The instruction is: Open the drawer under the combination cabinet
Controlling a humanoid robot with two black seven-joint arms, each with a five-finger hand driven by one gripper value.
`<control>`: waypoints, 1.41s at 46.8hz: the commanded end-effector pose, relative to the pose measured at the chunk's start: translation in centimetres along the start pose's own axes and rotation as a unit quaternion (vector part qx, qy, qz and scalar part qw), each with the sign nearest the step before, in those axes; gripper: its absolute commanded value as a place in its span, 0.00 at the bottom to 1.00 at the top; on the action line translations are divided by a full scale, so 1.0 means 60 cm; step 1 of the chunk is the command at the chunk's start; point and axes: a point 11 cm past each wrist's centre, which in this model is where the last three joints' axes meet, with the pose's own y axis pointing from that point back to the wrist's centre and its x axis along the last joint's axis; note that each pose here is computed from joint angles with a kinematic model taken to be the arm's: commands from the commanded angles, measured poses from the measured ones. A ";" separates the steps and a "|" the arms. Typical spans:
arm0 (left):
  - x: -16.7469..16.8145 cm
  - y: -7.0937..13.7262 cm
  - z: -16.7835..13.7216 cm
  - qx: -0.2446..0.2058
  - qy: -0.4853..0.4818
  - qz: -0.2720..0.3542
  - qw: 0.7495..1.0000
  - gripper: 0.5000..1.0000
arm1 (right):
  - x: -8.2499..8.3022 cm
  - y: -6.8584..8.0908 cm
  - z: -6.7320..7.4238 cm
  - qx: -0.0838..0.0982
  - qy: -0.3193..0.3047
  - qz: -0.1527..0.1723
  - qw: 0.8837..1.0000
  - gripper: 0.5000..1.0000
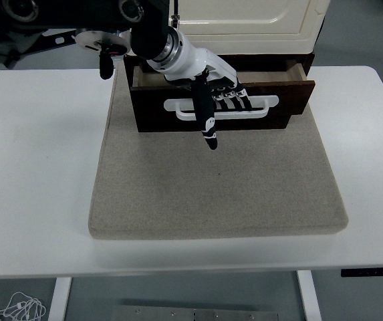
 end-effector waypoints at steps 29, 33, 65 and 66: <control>-0.015 0.021 0.012 -0.007 -0.015 -0.028 0.999 1.00 | 0.000 0.000 0.000 0.000 0.000 0.000 1.000 0.85; -0.012 0.029 0.015 -0.010 -0.017 -0.026 0.999 1.00 | 0.000 0.000 0.000 0.000 0.000 0.000 1.000 0.85; 0.038 0.129 0.144 -0.142 -0.038 0.039 0.988 1.00 | 0.000 0.000 0.000 0.000 0.000 0.000 1.000 0.85; 0.043 0.137 0.151 -0.152 -0.037 0.045 0.987 1.00 | 0.000 0.000 0.000 0.000 0.000 0.000 1.000 0.85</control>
